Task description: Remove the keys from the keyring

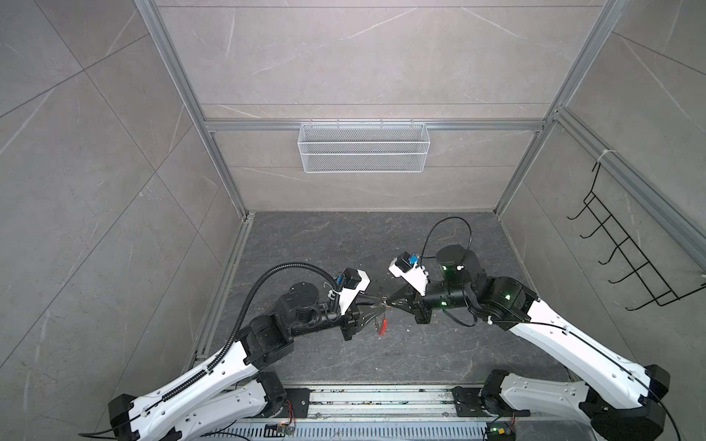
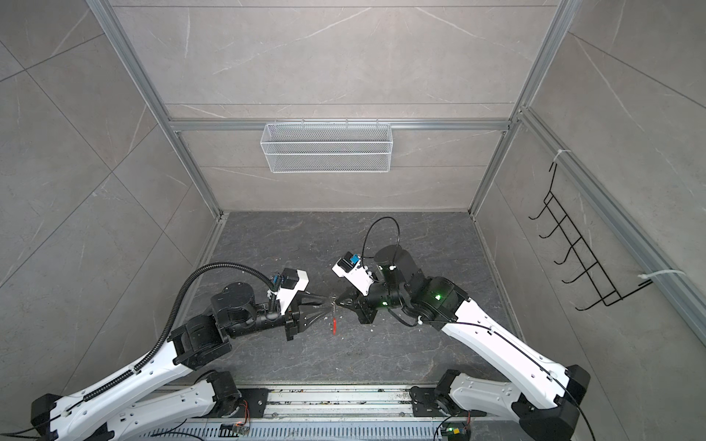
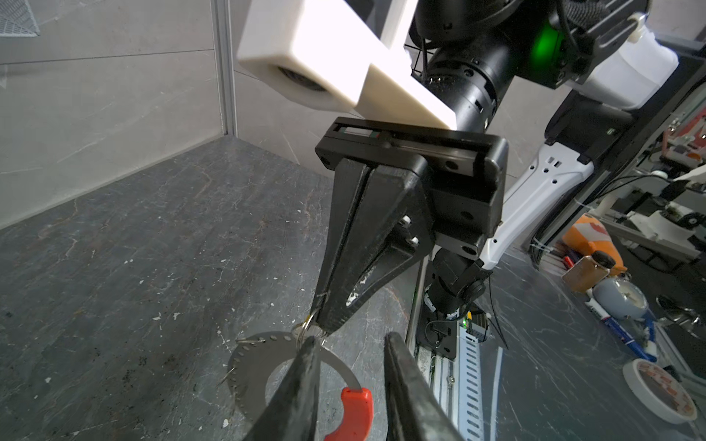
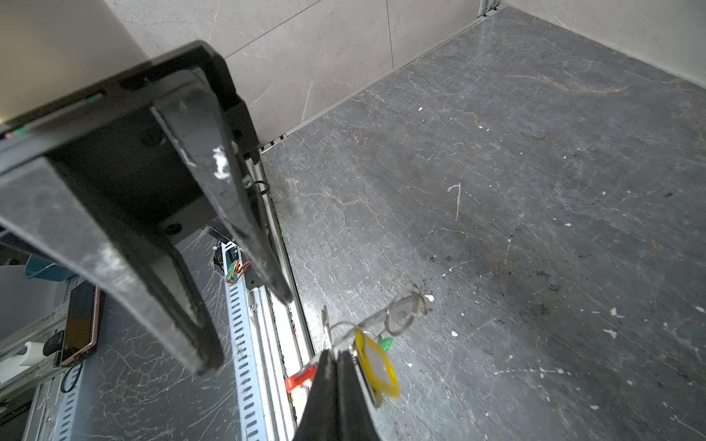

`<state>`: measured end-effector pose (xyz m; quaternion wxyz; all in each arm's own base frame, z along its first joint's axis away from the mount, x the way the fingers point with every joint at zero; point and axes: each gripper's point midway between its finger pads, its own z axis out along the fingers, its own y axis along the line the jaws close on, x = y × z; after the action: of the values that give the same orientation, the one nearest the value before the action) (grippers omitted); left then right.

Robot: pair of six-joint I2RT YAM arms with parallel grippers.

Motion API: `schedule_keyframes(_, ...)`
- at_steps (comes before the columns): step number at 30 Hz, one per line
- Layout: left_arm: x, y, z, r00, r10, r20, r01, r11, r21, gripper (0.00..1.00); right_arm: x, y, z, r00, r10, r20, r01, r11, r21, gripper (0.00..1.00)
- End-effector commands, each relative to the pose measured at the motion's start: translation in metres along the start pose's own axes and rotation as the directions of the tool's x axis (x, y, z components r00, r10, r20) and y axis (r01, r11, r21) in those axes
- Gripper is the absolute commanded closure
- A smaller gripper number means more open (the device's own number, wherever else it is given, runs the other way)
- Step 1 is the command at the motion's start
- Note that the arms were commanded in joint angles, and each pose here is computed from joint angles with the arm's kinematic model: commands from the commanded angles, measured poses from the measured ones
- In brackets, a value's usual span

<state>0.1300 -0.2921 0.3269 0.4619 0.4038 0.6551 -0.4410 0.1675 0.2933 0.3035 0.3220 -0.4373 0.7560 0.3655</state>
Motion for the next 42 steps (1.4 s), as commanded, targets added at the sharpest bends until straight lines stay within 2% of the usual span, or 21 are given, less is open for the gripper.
schedule_keyframes(1, -0.016, -0.008, -0.003, 0.999, 0.008, 0.038, -0.009, 0.999, 0.035, 0.77, -0.007, 0.006, -0.011, 0.999, -0.031, 0.027, 0.031, 1.0, -0.001, 1.0)
schedule_keyframes(9, -0.014, 0.008, 0.002, 0.999, -0.025, 0.031, 0.025, 1.0, -0.004, 0.72, -0.004, 0.011, -0.011, 0.999, -0.034, 0.018, 0.035, 0.999, -0.029, 1.0)
schedule_keyframes(15, -0.018, 0.01, 0.006, 0.997, -0.057, 0.046, 0.055, 0.998, 0.042, 0.69, -0.003, 0.013, -0.013, 0.999, -0.038, 0.02, 0.039, 0.999, -0.033, 1.0)
schedule_keyframes(20, -0.018, 0.005, 0.009, 0.997, -0.059, 0.04, 0.056, 0.995, 0.081, 0.74, -0.003, 0.013, -0.013, 0.999, -0.04, 0.025, 0.041, 0.999, -0.036, 1.0)
schedule_keyframes(25, -0.016, 0.002, 0.011, 0.997, -0.067, 0.027, 0.063, 0.992, 0.108, 0.75, -0.004, 0.013, -0.013, 0.999, -0.04, 0.032, 0.041, 0.999, -0.035, 1.0)
schedule_keyframes(42, -0.014, 0.002, 0.015, 0.998, -0.062, 0.028, 0.059, 0.991, 0.117, 0.95, -0.006, 0.012, -0.011, 0.999, -0.03, 0.033, 0.032, 0.999, -0.038, 1.0)
